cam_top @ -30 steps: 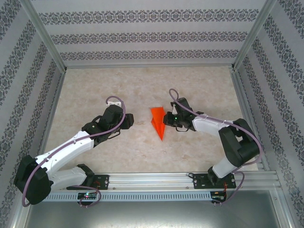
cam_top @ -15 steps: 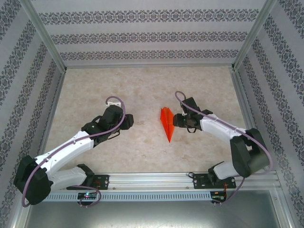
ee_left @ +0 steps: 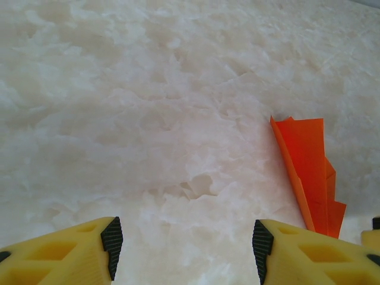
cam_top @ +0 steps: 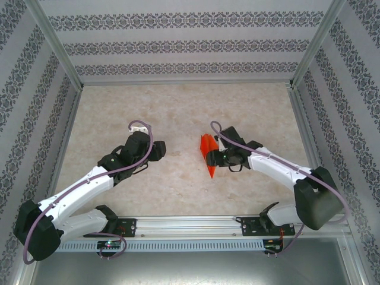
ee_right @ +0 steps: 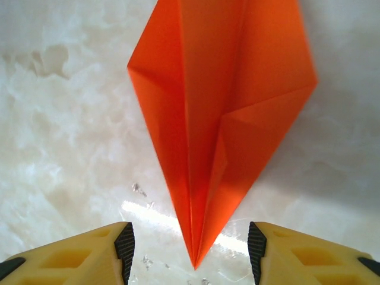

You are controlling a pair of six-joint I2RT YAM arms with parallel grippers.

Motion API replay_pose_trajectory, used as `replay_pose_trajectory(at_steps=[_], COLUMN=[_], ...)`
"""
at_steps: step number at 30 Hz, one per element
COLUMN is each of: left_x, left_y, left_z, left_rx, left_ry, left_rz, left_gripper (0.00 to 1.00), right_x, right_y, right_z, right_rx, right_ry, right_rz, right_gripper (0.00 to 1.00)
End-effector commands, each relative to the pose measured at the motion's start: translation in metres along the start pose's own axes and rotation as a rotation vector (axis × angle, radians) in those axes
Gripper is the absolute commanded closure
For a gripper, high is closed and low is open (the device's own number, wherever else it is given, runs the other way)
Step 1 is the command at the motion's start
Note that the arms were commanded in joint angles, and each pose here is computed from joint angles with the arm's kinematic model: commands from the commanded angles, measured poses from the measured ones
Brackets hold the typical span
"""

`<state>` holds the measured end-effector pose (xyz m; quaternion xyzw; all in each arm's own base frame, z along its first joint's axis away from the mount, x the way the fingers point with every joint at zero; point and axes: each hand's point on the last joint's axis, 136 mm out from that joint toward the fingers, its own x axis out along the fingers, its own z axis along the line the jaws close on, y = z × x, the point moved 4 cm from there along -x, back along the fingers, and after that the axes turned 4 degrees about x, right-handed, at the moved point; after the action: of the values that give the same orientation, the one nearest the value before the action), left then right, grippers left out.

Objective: Fold a paper plane with a square sheet of paper (fold left side to right side)
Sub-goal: Turn over the paper plane at the center of the table, then pick up the paper plane at the center of the table.

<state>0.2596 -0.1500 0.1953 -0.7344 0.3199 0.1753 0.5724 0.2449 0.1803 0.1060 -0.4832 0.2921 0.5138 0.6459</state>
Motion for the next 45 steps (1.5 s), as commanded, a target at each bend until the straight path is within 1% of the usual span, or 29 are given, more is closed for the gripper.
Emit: replay_pose_trajectory(at_steps=[1,5,10,14,19,27,31,34,35,37,41,45], left_x=[-0.004,-0.004,-0.003,-0.002,0.0,-0.001,-0.001,-0.002,-0.002,-0.003,-0.004,-0.006], left_y=[-0.003,-0.003,-0.003,-0.002,-0.001,-0.001,0.0,0.001,0.002,0.002,0.004,0.007], left_z=[0.007,0.007,0.008,0.008,0.007,0.008,0.009,0.01,0.01,0.01,0.009,0.008], left_rx=[-0.005,-0.003,0.002,0.003,0.005,0.009,0.01,0.01,0.01,0.009,0.016,0.026], left_ry=[-0.029,-0.032,-0.04,-0.041,-0.039,-0.044,-0.048,-0.048,-0.047,-0.046,-0.027,-0.001], left_rz=[-0.01,-0.008,-0.004,0.0,0.006,0.008,0.013,0.017,0.018,0.017,0.018,0.013], left_gripper=[0.37,0.37,0.36,0.36,0.36,0.36,0.36,0.36,0.35,0.35,0.21,0.04], right_x=[0.012,0.024,0.033,0.035,0.04,0.056,0.066,0.068,0.066,0.061,0.055,0.063], right_y=[0.004,0.003,0.002,-0.002,-0.005,-0.008,-0.012,-0.022,-0.029,-0.046,-0.087,-0.122], right_z=[-0.002,-0.002,0.003,0.001,0.0,0.003,0.002,0.003,0.006,0.008,0.005,-0.001], right_rx=[0.003,-0.008,-0.017,-0.026,-0.029,-0.034,-0.04,-0.01,-0.001,0.027,0.092,0.146], right_ry=[0.064,0.11,0.111,0.135,0.155,0.168,0.203,0.199,0.192,0.191,0.229,0.264], right_rz=[0.043,0.065,0.074,0.064,0.063,0.079,0.085,0.07,0.056,0.03,0.001,-0.003], right_gripper=[0.47,0.48,0.53,0.64,0.75,0.78,0.83,0.95,0.97,0.97,0.97,0.97])
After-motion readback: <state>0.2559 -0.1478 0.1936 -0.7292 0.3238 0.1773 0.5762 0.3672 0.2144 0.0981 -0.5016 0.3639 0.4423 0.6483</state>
